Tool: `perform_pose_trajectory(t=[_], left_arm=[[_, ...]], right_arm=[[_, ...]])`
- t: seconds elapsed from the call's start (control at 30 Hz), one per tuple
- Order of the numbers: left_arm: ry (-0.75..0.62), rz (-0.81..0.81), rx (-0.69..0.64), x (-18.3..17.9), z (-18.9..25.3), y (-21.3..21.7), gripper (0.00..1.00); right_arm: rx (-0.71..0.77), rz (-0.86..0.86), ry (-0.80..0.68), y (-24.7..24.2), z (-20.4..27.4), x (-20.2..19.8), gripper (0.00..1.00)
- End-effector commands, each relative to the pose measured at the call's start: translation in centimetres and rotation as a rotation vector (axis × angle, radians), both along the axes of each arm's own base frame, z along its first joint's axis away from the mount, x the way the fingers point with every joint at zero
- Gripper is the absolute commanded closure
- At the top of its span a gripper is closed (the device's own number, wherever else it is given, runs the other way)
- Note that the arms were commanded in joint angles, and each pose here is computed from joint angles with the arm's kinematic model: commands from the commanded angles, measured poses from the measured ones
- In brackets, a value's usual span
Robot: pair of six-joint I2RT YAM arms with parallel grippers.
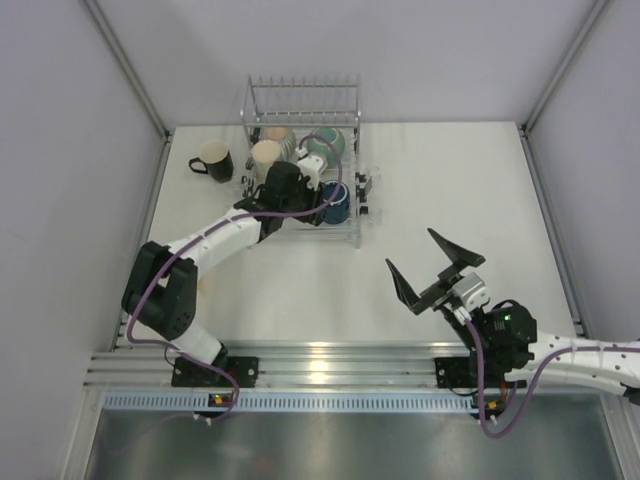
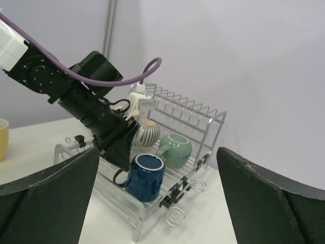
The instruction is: Load the cups into the dish rack
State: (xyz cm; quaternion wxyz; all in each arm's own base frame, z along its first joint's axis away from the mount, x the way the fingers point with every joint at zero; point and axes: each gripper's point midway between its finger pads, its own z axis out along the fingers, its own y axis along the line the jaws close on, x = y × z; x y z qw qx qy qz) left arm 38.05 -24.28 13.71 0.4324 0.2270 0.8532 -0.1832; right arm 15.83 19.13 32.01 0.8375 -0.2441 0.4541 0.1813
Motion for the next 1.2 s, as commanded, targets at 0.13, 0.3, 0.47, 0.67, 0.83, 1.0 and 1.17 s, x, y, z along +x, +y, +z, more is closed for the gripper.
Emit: perform_pose_trajectory(t=[0.13, 0.3, 0.47, 0.67, 0.83, 1.0, 1.17], left_arm=[[0.006, -0.001, 0.015, 1.3, -0.8, -0.5, 0.61], [0.000, 0.000, 0.019, 2.0, -0.8, -0.8, 0.68], [-0.021, 0.016, 0.013, 2.0, 0.2, -0.5, 1.00], [-0.078, 0.047, 0.013, 2.2, 2.2, 0.2, 1.00], [-0.129, 0.073, 0.034, 3.8, 2.8, 0.4, 1.00], [-0.163, 0.057, 0.049, 5.4, 3.0, -0.3, 1.00], [-0.179, 0.045, 0.067, 7.0, 2.6, -1.0, 1.00]], right_arm=[[0.045, 0.015, -0.007, -0.3, 1.0, -0.4, 0.01], [0.048, 0.013, -0.006, -0.6, 1.0, -0.4, 0.01], [0.037, 0.010, -0.002, -0.4, 0.8, -0.3, 0.01], [0.030, 0.009, -0.001, 0.0, 0.6, -0.2, 0.01], [0.025, 0.011, 0.000, 0.2, 0.6, -0.2, 0.01], [0.025, 0.006, 0.001, 0.0, 0.5, -0.2, 0.00], [0.025, -0.004, 0.001, -0.4, 0.7, -0.1, 0.00]])
